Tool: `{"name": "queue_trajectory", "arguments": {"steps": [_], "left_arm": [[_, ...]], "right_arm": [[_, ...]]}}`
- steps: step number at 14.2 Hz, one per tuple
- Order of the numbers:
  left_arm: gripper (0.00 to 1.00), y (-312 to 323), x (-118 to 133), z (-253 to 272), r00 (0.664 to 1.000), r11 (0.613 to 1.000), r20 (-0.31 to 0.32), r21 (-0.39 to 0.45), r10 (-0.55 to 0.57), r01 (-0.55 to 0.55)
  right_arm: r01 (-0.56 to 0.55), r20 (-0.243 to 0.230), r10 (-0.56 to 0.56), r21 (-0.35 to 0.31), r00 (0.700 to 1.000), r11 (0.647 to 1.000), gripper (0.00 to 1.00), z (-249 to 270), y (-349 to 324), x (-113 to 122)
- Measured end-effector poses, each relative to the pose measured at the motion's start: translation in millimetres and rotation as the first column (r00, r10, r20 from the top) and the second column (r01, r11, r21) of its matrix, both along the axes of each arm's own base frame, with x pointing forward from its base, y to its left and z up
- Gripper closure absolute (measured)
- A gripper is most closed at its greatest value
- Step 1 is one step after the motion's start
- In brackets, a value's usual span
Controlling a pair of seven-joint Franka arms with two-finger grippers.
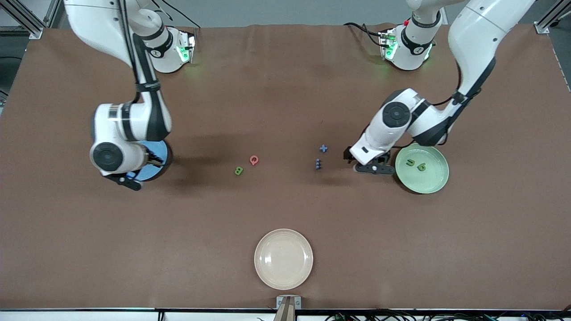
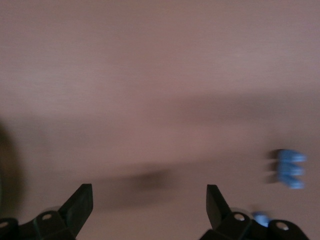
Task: Sort uppercase to blue plate, lowercase to green plate
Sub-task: 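Release the c on the blue plate while the left gripper reaches the E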
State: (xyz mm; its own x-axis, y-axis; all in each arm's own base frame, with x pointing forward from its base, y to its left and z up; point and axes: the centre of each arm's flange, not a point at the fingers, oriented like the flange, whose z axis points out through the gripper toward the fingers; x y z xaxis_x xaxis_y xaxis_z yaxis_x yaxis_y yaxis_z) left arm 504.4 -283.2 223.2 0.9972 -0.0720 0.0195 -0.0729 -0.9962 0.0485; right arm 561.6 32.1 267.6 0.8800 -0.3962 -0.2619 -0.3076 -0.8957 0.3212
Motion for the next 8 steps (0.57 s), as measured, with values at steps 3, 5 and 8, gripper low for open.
{"name": "queue_trajectory", "arguments": {"steps": [3, 5, 8], "left_arm": [[0.0, -39.6, -5.8, -16.0, 1.0, 1.0, -0.008, 0.003, 0.021, -0.021], [0.0, -60.6, -7.4, -27.6, 0.999, 0.999, -0.004, 0.017, 0.039, -0.039], [0.0, -88.1, -2.0, -28.2, 0.997, 0.997, 0.013, 0.0, 0.071, -0.071]], "right_arm": [[-0.021, -0.02, 0.022, 0.044, 1.0, 0.999, 0.65, -2.9, -70.8, -5.5], [-0.024, -0.024, 0.026, 0.052, 0.999, 0.998, 0.65, -11.8, -83.1, -12.3], [-0.036, -0.029, 0.038, 0.056, 0.999, 0.998, 0.63, -16.1, -75.5, -14.2]]}}
